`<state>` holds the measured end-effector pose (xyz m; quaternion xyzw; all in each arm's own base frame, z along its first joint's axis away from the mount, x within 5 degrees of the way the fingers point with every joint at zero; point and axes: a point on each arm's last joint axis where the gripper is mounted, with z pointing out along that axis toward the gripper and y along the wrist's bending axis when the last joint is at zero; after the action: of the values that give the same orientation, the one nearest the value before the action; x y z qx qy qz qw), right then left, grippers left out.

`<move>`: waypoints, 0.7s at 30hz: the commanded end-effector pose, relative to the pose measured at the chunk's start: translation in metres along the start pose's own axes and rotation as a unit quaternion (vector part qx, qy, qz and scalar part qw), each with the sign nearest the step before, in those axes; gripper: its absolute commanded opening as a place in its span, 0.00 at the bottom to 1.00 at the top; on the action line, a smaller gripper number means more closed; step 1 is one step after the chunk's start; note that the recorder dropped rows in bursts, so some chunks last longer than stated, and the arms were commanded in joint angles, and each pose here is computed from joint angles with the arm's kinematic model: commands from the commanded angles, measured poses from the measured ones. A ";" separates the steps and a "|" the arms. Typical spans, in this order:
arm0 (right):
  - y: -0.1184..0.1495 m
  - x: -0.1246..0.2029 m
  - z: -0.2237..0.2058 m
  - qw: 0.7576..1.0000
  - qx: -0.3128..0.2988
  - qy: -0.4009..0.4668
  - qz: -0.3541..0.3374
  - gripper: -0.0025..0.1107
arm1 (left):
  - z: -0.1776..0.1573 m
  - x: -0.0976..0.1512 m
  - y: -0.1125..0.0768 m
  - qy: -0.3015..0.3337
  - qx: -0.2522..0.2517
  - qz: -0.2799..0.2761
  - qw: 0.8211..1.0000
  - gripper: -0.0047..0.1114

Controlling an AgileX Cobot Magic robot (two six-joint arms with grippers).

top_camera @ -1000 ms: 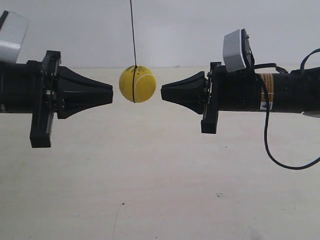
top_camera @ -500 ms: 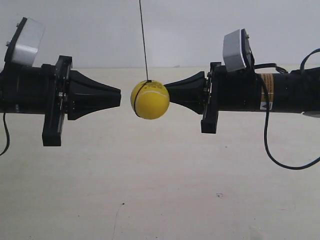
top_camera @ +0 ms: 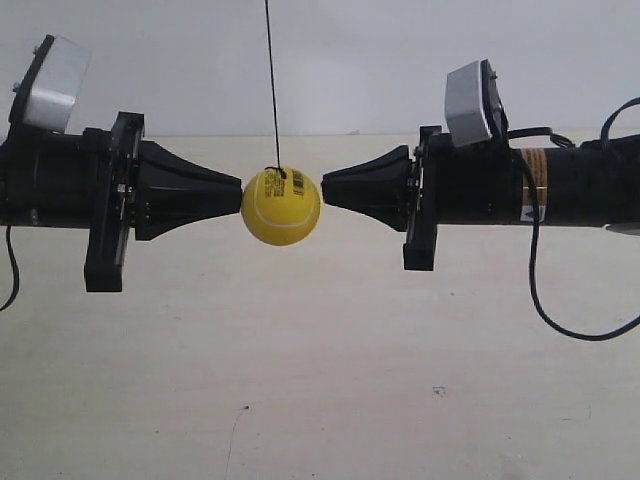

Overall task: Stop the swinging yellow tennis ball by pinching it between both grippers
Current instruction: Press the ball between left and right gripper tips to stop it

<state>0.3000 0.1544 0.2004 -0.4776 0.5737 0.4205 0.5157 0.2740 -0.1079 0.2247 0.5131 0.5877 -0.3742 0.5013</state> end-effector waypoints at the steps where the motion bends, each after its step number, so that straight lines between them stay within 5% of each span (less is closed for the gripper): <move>1: 0.001 -0.002 0.001 1.000 -0.009 -0.001 -0.008 0.02 | 0.002 -0.002 0.000 -0.001 0.006 -0.002 1.000 0.08; 21: 0.001 -0.004 0.002 1.000 -0.025 0.009 -0.008 0.02 | 0.002 -0.002 -0.001 -0.004 0.010 -0.002 1.000 0.08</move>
<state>0.3008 0.1555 0.2024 -0.4914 0.5707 0.4231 0.5038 0.2739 -0.1080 0.2248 0.5114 0.5883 -0.3771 0.5002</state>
